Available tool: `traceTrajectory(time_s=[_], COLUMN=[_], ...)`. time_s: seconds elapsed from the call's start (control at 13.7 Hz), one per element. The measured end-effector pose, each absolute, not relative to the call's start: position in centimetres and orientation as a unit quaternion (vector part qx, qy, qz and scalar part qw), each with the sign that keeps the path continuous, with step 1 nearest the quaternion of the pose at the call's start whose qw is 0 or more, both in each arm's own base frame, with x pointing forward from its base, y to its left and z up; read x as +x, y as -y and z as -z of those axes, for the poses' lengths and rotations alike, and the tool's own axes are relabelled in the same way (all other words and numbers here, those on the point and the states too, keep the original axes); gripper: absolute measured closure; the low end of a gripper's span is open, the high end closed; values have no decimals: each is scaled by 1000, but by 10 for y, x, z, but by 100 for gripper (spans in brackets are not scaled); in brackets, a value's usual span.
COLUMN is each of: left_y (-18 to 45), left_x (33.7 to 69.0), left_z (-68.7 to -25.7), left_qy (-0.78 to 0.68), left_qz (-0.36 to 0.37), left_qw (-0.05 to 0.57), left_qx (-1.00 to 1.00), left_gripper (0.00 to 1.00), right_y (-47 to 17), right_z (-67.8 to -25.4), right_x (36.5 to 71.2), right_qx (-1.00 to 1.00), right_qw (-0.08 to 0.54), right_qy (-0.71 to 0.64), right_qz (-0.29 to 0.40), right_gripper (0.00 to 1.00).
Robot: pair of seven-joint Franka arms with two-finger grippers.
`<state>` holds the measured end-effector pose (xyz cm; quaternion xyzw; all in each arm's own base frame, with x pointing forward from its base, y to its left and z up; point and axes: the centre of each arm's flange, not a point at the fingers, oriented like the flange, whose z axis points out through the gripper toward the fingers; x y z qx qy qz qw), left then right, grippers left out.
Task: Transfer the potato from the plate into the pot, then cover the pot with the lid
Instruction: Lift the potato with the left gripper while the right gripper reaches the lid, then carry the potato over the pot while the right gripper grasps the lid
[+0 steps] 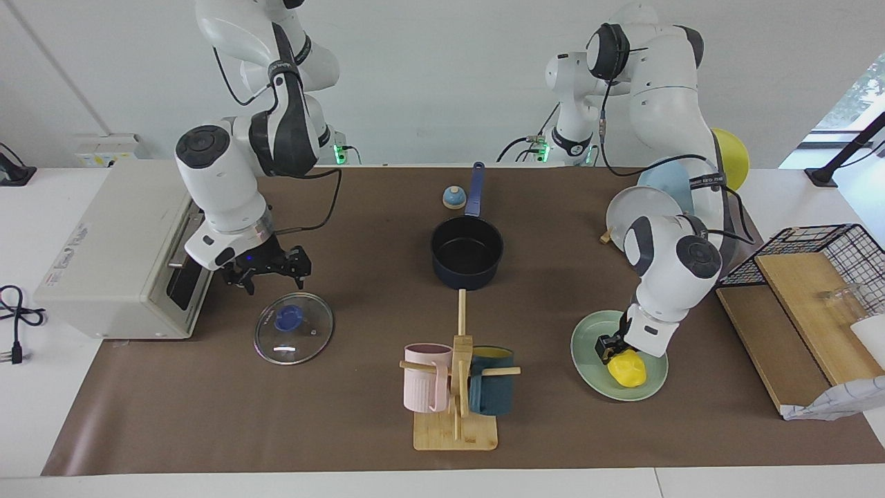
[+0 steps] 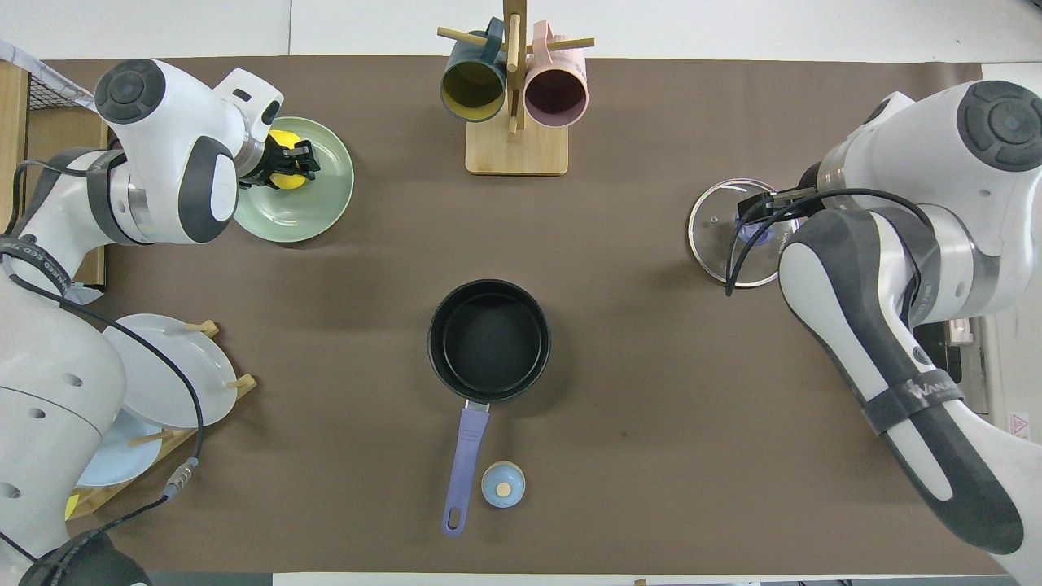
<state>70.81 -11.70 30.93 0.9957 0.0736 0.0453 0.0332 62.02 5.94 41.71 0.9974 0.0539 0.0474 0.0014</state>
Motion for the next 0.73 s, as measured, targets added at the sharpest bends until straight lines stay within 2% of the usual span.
traceTrajectory(time_s=[0.22, 0.37, 0.51, 0.73], left_y=[117, 118, 122, 166], left_x=[710, 709, 694, 639], left_z=[-319, -348, -405, -507], left_qy=[-73, -72, -67, -87], left_qz=[-52, -58, -46, -21], left_qw=[34, 36, 36, 35], left_qx=[995, 995, 996, 995], left_gripper=[42, 42, 42, 42], right_y=[-60, -61, -58, -55], right_z=[-388, -370, -352, -341], right_x=[622, 627, 630, 635], right_qx=[998, 997, 997, 996], right_qw=[0, -16, -21, -19], right_qy=[-54, -56, -61, -78], right_qz=[-45, -44, -38, -46], right_gripper=[0, 0, 0, 0])
